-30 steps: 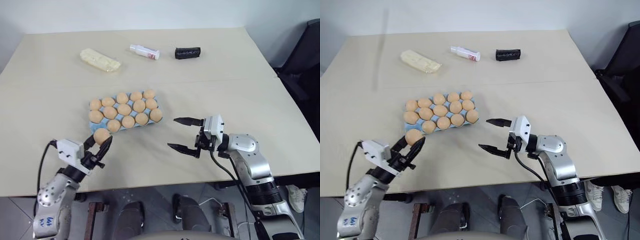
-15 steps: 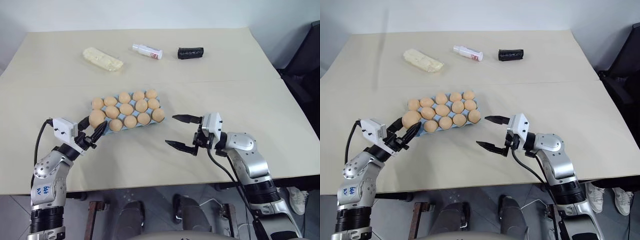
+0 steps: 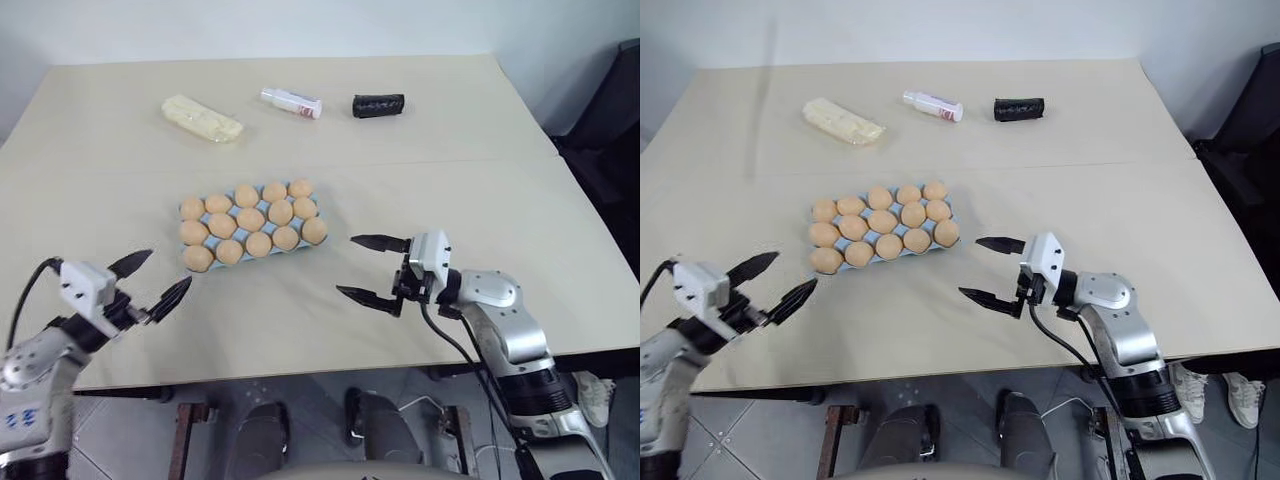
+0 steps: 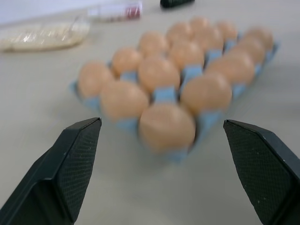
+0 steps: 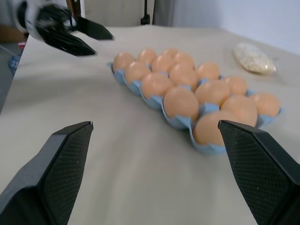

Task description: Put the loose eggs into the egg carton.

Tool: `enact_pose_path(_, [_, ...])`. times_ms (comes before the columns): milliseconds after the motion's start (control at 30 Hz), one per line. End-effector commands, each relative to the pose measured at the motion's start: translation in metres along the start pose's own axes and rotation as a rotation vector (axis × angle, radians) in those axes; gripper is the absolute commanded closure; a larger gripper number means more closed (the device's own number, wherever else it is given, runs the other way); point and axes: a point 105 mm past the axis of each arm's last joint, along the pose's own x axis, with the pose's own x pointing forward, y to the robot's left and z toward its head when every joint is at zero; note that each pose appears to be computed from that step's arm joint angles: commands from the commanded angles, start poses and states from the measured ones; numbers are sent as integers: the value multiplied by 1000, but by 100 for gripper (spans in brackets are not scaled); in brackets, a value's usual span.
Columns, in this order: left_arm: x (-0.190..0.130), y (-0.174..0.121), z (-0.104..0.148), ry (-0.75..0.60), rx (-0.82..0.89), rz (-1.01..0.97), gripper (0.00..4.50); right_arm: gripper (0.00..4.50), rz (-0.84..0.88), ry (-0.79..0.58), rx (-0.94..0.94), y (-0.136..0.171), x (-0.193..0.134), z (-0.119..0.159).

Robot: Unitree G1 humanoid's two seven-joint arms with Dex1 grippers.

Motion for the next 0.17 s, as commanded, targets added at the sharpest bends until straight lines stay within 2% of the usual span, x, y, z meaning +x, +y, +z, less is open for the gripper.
enact_pose_path(33, [-12, 0, 9, 1, 73, -26, 6, 0, -30, 6, -28, -6, -10, 5])
enact_pose_path(167, [-15, 7, 13, 15, 118, 17, 6, 0, -113, 56, -29, -19, -17, -1])
